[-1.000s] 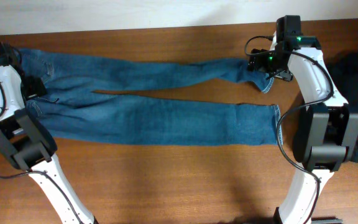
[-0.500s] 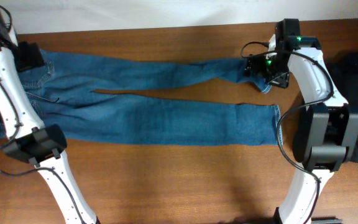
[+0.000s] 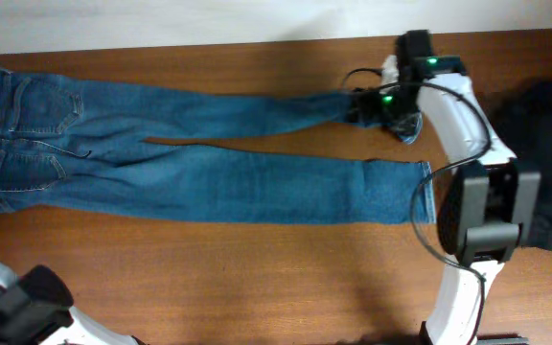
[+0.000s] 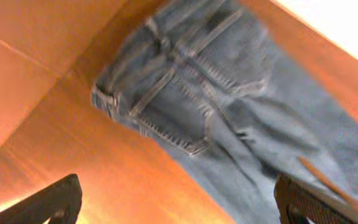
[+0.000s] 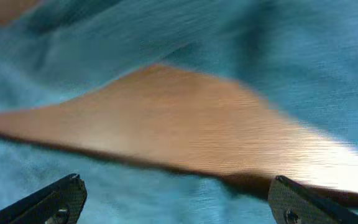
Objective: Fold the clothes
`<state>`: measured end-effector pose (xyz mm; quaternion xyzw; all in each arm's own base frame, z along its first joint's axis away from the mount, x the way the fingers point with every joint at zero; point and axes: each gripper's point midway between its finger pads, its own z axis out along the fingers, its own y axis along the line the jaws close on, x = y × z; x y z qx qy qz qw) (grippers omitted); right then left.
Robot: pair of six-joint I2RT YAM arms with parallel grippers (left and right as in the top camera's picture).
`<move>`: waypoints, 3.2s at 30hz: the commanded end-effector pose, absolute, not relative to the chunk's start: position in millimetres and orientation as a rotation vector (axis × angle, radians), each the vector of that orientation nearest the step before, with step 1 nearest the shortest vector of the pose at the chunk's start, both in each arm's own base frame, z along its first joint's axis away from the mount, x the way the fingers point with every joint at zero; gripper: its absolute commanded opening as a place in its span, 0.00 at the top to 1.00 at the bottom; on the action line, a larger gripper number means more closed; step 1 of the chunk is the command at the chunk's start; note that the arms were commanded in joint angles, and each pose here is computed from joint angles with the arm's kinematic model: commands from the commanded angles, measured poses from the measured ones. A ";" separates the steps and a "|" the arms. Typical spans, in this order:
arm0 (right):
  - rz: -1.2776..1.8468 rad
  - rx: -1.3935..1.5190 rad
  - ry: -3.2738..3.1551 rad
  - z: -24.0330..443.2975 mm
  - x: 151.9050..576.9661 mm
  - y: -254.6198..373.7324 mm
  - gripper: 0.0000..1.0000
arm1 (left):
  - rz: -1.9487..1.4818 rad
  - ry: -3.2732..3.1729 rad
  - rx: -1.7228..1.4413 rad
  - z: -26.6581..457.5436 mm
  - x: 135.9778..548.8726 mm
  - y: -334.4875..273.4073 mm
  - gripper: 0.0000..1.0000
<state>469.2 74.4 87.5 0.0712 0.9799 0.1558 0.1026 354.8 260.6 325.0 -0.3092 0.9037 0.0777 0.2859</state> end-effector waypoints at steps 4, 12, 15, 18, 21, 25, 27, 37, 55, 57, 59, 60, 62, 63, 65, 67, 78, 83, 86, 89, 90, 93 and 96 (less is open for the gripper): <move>0.477 -0.034 2.912 89.9 453.0 153.7 0.01 | 0.012 2.590 -0.927 188.0 382.4 281.5 0.10; 0.466 -0.234 2.883 91.0 437.5 213.3 0.01 | 0.065 2.633 -0.954 123.6 400.3 307.3 0.20; 0.459 -0.300 2.855 92.3 433.7 233.8 0.01 | 0.162 2.701 -1.002 95.1 389.8 319.1 0.23; 0.471 -0.352 2.838 93.5 428.4 250.7 0.01 | 0.187 2.752 -1.028 70.7 384.7 323.1 0.23; 0.473 -0.370 2.836 93.3 425.5 256.0 0.01 | 0.251 2.786 -1.050 59.5 376.9 329.1 0.24; 0.473 -0.370 2.835 93.4 425.9 255.9 0.01 | 0.294 2.840 -1.101 53.0 355.9 334.1 0.49; 0.474 -0.370 2.832 93.6 426.3 256.2 0.01 | 0.286 2.852 -1.126 50.5 348.4 336.1 0.56; 0.479 -0.370 2.817 94.9 429.4 257.7 0.01 | 0.198 2.864 -1.205 42.7 329.6 340.6 1.00; 0.445 -0.363 2.814 94.1 431.6 254.3 0.01 | -0.015 2.590 -1.176 126.6 366.7 332.0 0.04; 0.445 -0.364 2.814 94.1 431.6 254.3 0.01 | -0.020 2.596 -1.179 118.5 366.3 331.5 0.04; 0.445 -0.363 2.814 94.0 431.5 254.2 0.01 | -0.026 2.597 -1.186 112.0 366.2 330.8 0.04; 0.445 -0.363 2.815 94.0 431.4 254.2 0.01 | -0.027 2.599 -1.187 109.1 366.0 330.6 0.04; 0.443 -0.363 2.820 93.5 430.3 253.6 0.01 | -0.027 2.597 -1.193 96.9 366.1 331.6 0.04; 0.442 -0.363 2.823 93.3 429.8 253.4 0.01 | -0.029 2.593 -1.203 93.1 366.0 331.7 0.04; 0.439 -0.363 2.830 92.7 428.4 252.7 0.01 | -0.040 2.570 -1.256 81.3 364.2 332.5 0.04; 0.437 -0.364 2.833 92.4 427.7 252.2 0.01 | -0.050 2.574 -1.258 71.8 363.3 330.5 0.05; 0.437 -0.363 2.837 92.2 427.0 252.0 0.01 | -0.052 2.586 -1.267 44.5 358.2 326.6 0.65; 0.435 -0.363 2.841 91.8 426.1 251.5 0.01 | -0.070 2.617 -1.282 42.6 351.9 320.2 0.99; 0.435 -0.363 2.841 91.8 426.2 251.5 0.01 | -0.089 2.666 -1.316 40.2 340.7 310.9 0.99; 0.435 -0.363 2.841 91.8 426.1 251.5 0.01 | 0.040 2.742 -1.415 37.5 312.8 311.5 0.99; 0.435 -0.363 2.841 91.8 426.1 251.5 0.01 | 0.115 2.757 -1.464 37.6 301.9 314.6 0.99; 0.435 -0.363 2.840 91.9 426.4 251.4 0.01 | 0.393 2.791 -1.585 42.9 267.6 326.9 0.99; 0.434 -0.363 2.844 91.6 425.5 251.2 0.01 | 0.548 2.761 -1.643 48.0 255.2 336.9 0.99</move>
